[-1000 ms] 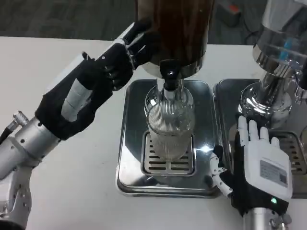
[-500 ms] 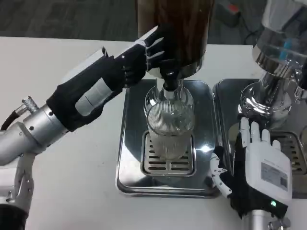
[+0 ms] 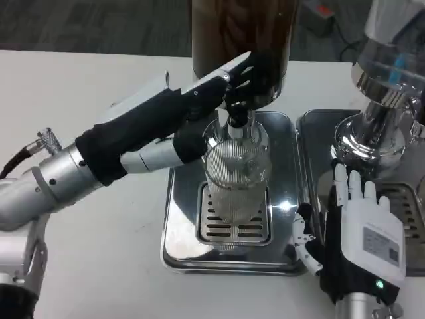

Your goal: Grasp the cup under the faucet to collect the drink, then remove the cup.

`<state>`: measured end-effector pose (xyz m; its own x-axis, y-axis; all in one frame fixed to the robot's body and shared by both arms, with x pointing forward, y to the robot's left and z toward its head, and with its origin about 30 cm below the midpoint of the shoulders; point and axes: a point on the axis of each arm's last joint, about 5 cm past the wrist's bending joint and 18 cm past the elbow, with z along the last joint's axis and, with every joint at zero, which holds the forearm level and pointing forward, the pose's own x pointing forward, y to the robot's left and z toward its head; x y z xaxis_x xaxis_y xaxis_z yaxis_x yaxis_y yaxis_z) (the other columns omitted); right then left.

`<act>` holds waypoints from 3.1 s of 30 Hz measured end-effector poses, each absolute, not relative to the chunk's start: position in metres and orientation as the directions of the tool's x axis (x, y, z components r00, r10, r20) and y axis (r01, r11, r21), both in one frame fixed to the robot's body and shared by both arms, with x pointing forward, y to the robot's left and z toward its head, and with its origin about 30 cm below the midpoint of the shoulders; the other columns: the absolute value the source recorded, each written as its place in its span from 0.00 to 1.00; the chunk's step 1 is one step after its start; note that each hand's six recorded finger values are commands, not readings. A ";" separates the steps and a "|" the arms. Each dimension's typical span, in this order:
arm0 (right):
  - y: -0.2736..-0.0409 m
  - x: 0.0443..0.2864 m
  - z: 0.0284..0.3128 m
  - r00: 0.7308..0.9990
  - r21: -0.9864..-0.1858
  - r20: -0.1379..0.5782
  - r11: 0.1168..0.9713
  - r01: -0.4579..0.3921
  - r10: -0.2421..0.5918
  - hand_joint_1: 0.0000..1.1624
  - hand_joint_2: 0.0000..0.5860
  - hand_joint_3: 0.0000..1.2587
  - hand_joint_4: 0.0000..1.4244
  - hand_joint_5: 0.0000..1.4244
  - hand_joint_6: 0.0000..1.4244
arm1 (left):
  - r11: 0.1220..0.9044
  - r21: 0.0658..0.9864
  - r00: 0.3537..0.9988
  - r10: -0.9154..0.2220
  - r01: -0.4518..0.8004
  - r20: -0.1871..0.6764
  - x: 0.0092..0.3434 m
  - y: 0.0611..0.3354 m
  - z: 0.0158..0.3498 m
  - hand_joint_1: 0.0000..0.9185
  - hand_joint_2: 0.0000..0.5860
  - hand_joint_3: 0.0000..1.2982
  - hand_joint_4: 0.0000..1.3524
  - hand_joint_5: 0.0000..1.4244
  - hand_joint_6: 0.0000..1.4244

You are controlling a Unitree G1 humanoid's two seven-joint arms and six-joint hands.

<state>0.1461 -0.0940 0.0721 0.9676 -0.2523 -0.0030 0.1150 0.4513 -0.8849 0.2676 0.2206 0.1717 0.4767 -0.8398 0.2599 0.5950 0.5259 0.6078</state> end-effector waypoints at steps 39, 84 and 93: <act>-0.094 0.147 0.070 0.956 -0.871 -0.014 0.474 0.132 -0.292 0.25 0.87 0.01 0.00 0.00 0.00 | 0.351 0.855 0.416 -0.892 0.383 0.179 0.249 0.208 0.180 0.00 0.14 0.00 0.00 0.07 0.05; -0.118 0.170 0.065 0.999 -0.194 -0.033 0.980 -0.043 0.038 0.63 0.33 0.00 0.00 0.00 0.00 | 0.391 0.848 0.460 -0.864 0.359 0.203 0.246 0.214 0.175 0.00 0.16 0.00 0.00 0.06 0.05; -0.116 0.172 0.063 0.998 -0.188 -0.040 0.980 -0.060 0.054 0.64 0.33 0.00 0.00 0.00 0.00 | 0.464 0.835 0.540 -0.802 0.296 0.254 0.245 0.224 0.176 0.00 0.19 0.00 0.00 0.02 0.01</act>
